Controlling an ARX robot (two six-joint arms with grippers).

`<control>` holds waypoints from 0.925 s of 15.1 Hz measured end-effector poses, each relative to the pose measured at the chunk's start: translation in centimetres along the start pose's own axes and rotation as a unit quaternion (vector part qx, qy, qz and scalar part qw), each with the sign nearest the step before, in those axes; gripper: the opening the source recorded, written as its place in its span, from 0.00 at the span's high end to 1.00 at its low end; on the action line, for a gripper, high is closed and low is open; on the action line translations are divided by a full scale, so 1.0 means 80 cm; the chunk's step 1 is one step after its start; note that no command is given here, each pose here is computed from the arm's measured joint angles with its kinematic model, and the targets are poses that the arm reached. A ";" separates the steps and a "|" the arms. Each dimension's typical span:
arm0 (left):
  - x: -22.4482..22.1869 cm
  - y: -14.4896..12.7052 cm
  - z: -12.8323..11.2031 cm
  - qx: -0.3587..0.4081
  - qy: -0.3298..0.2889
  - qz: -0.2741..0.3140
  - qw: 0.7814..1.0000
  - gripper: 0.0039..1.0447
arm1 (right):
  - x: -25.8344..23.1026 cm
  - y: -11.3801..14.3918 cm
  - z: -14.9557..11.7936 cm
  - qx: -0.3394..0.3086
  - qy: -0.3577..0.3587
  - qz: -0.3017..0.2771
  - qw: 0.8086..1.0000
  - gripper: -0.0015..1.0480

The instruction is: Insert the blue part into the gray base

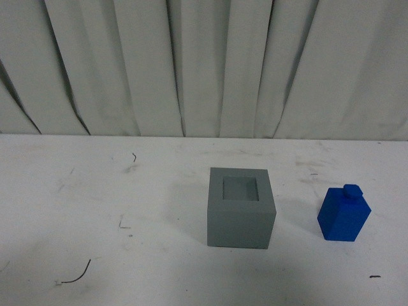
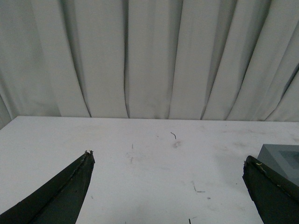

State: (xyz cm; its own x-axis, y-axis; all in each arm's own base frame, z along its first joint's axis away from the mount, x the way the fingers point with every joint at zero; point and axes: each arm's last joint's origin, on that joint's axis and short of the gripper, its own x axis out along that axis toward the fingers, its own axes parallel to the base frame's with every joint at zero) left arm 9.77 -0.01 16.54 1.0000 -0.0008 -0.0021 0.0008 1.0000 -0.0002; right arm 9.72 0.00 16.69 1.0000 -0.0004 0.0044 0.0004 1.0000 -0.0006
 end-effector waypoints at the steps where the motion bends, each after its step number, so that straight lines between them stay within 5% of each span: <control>1: 0.000 0.000 0.000 0.000 0.000 0.000 1.000 0.06 | 0.000 0.000 0.000 0.000 0.000 0.000 1.000 0.06; 14: 0.000 0.000 0.000 0.000 0.000 0.000 1.000 0.06 | 0.000 0.000 0.000 0.000 0.000 0.000 1.000 0.06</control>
State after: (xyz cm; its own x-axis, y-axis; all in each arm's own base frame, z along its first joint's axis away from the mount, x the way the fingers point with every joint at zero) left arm 9.77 -0.01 16.54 1.0000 -0.0008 -0.0021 0.0008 1.0000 -0.0002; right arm 9.72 0.00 16.68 1.0000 -0.0004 0.0036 0.0004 1.0000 -0.0006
